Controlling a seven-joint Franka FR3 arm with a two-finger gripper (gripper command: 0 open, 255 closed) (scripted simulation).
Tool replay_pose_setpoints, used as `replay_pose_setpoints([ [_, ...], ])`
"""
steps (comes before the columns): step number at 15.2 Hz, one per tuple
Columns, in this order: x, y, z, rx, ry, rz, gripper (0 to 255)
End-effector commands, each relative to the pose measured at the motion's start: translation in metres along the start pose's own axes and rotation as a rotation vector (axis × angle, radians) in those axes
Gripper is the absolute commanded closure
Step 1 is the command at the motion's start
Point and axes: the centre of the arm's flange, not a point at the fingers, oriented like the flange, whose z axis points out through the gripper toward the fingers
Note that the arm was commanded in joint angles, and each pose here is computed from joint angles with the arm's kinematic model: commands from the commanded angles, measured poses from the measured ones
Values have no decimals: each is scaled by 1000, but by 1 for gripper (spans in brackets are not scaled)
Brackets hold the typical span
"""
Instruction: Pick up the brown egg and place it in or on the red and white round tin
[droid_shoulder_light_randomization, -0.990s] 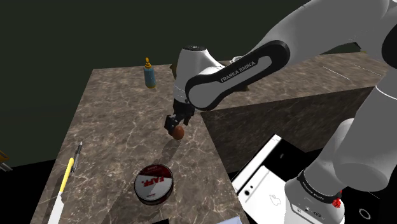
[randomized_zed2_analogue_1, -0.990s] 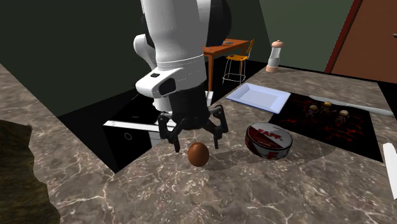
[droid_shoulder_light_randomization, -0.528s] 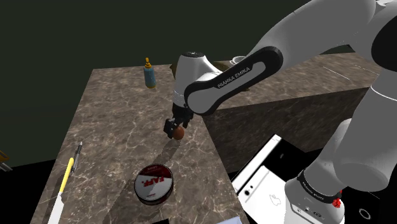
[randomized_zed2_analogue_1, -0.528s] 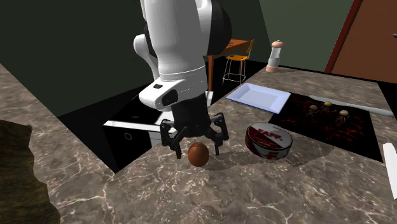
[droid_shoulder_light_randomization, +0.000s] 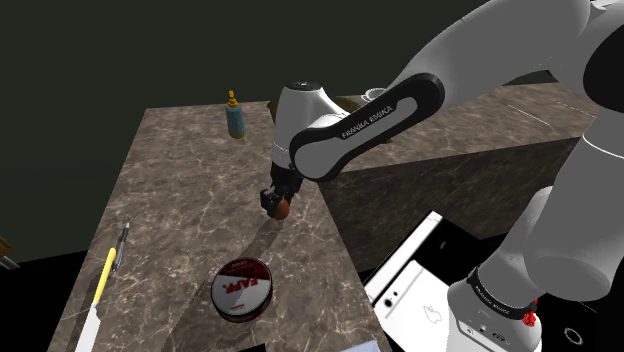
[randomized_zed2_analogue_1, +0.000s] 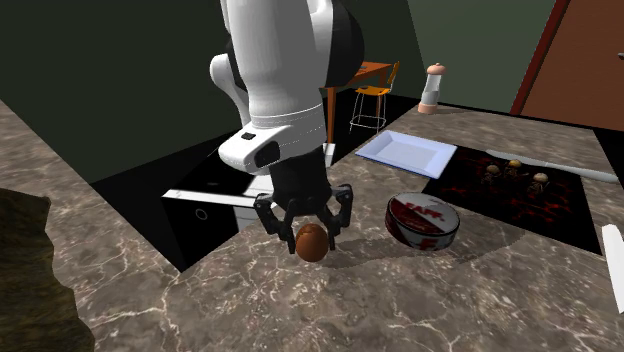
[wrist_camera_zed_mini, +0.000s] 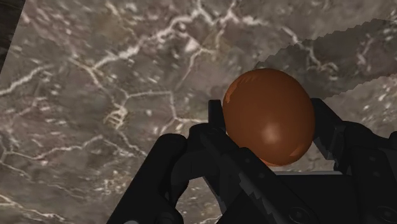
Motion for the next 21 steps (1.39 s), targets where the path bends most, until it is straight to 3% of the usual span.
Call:
replay_pose_setpoints([
  [1,0,0,0,0,0,0,255],
  [5,0,0,0,0,0,0,255],
  [21,7,-12,-83,0,0,0,255],
])
